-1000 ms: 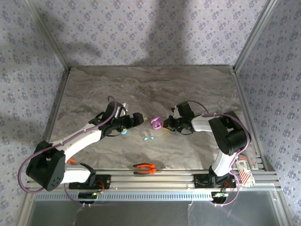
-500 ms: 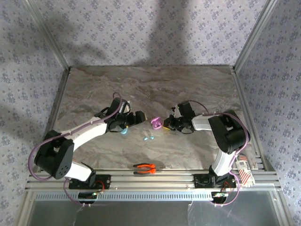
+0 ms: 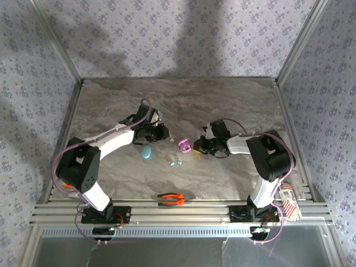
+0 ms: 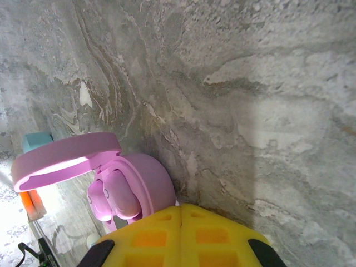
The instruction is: Insert the wireless bluetooth earbuds into the charging case
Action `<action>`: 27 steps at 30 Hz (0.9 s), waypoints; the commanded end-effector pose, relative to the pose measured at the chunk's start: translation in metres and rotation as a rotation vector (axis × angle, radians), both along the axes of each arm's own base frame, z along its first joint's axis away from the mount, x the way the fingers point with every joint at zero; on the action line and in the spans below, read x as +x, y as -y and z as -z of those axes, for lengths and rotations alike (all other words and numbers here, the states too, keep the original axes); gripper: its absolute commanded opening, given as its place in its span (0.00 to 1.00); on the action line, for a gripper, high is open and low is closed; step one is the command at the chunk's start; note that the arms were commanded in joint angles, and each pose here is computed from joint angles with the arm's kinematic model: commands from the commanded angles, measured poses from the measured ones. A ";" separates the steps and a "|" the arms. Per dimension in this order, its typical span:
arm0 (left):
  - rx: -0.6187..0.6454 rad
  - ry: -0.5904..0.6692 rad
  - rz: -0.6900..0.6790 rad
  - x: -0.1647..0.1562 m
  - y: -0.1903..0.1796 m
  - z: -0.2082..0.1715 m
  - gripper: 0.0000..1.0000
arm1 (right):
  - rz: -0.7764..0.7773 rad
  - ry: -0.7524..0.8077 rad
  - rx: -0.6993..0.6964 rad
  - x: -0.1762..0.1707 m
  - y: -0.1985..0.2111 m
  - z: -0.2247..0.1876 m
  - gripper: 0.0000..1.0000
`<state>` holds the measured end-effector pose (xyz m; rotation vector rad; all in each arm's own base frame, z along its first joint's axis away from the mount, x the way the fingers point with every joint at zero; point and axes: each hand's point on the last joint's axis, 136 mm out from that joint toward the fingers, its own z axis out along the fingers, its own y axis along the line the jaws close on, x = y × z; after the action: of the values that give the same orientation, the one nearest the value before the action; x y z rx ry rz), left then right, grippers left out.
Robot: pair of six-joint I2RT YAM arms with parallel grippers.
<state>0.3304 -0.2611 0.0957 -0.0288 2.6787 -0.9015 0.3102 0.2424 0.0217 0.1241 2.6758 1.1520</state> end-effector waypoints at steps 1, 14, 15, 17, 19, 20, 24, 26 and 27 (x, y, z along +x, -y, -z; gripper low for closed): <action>-0.010 -0.026 0.043 0.003 0.008 0.003 0.14 | 0.002 -0.004 -0.030 0.001 -0.002 0.007 0.00; -0.017 -0.071 0.165 0.004 0.055 0.018 0.09 | 0.009 -0.013 -0.035 -0.002 0.001 0.013 0.00; -0.014 -0.076 0.171 0.002 0.057 0.020 0.09 | 0.009 -0.014 -0.035 -0.002 0.000 0.013 0.00; -0.012 -0.081 0.174 0.001 0.059 0.023 0.10 | 0.008 -0.015 -0.035 -0.003 0.001 0.014 0.00; -0.011 -0.086 0.180 -0.001 0.062 0.025 0.10 | 0.008 -0.016 -0.035 -0.003 0.001 0.014 0.00; -0.012 -0.089 0.182 -0.001 0.063 0.026 0.10 | 0.007 -0.016 -0.034 -0.004 0.001 0.014 0.00; -0.010 -0.095 0.194 -0.005 0.068 0.028 0.10 | 0.008 -0.017 -0.032 -0.004 0.001 0.015 0.00; -0.009 -0.099 0.197 -0.007 0.069 0.030 0.10 | 0.007 -0.018 -0.033 -0.004 0.001 0.015 0.00; -0.010 -0.099 0.199 -0.008 0.070 0.030 0.10 | 0.008 -0.017 -0.032 -0.004 0.001 0.015 0.00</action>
<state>0.3269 -0.3220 0.0664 0.1599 2.7936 -0.9749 0.3108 0.2426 0.0218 0.1267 2.6731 1.1489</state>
